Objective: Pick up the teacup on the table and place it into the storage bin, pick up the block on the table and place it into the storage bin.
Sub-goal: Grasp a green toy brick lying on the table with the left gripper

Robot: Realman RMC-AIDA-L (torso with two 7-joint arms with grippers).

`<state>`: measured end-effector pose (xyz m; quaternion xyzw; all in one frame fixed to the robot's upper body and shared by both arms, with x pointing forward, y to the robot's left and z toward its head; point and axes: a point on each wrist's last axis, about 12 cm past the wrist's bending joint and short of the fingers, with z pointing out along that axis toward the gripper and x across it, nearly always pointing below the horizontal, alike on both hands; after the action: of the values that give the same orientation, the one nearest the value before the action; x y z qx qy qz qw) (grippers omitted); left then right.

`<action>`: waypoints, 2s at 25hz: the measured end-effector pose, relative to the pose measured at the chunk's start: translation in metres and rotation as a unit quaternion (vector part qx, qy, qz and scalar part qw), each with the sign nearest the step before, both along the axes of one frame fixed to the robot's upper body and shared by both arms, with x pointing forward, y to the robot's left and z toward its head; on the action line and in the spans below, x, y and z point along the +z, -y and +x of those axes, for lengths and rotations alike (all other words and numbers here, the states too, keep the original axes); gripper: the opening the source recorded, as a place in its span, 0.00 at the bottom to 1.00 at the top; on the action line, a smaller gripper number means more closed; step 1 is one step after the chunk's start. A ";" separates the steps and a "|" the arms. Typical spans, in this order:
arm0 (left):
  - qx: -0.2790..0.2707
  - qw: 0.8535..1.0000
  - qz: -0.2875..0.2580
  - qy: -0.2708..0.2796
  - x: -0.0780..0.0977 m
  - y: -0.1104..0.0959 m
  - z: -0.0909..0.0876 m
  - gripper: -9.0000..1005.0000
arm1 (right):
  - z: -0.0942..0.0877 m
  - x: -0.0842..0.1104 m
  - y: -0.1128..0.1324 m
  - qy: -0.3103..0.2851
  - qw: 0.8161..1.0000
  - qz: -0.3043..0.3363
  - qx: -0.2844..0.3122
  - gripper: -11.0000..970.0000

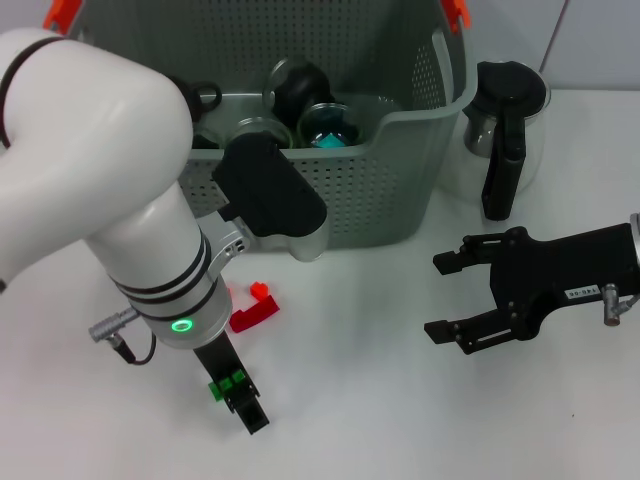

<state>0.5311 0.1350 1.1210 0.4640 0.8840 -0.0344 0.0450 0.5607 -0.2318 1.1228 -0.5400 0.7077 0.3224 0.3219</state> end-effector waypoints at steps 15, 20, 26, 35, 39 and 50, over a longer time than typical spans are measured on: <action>-0.010 1.000 0.014 0.004 -0.004 0.003 0.000 0.84 | 0.000 0.000 0.000 -0.003 1.000 0.000 -0.001 0.94; -0.002 1.000 0.006 0.002 -0.001 0.001 0.002 0.73 | -0.001 0.000 0.000 -0.004 1.000 -0.001 0.000 0.94; -0.002 1.000 0.006 0.002 -0.002 0.000 0.003 0.48 | -0.001 -0.001 0.000 -0.005 1.000 -0.001 0.000 0.94; -0.001 1.000 0.009 -0.004 -0.005 -0.002 0.003 0.35 | -0.001 0.000 0.001 -0.005 1.000 -0.001 0.000 0.94; -0.002 1.000 0.010 -0.005 -0.006 -0.002 0.003 0.35 | -0.001 0.000 0.001 -0.005 1.000 0.000 -0.001 0.94; -0.009 1.000 0.010 -0.006 -0.009 -0.002 0.003 0.33 | 0.000 0.001 0.001 -0.007 1.000 0.001 -0.002 0.94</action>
<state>0.5345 0.1368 1.1122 0.4726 0.8801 -0.0290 0.0348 0.5604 -0.2331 1.1236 -0.5358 0.7110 0.3260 0.3180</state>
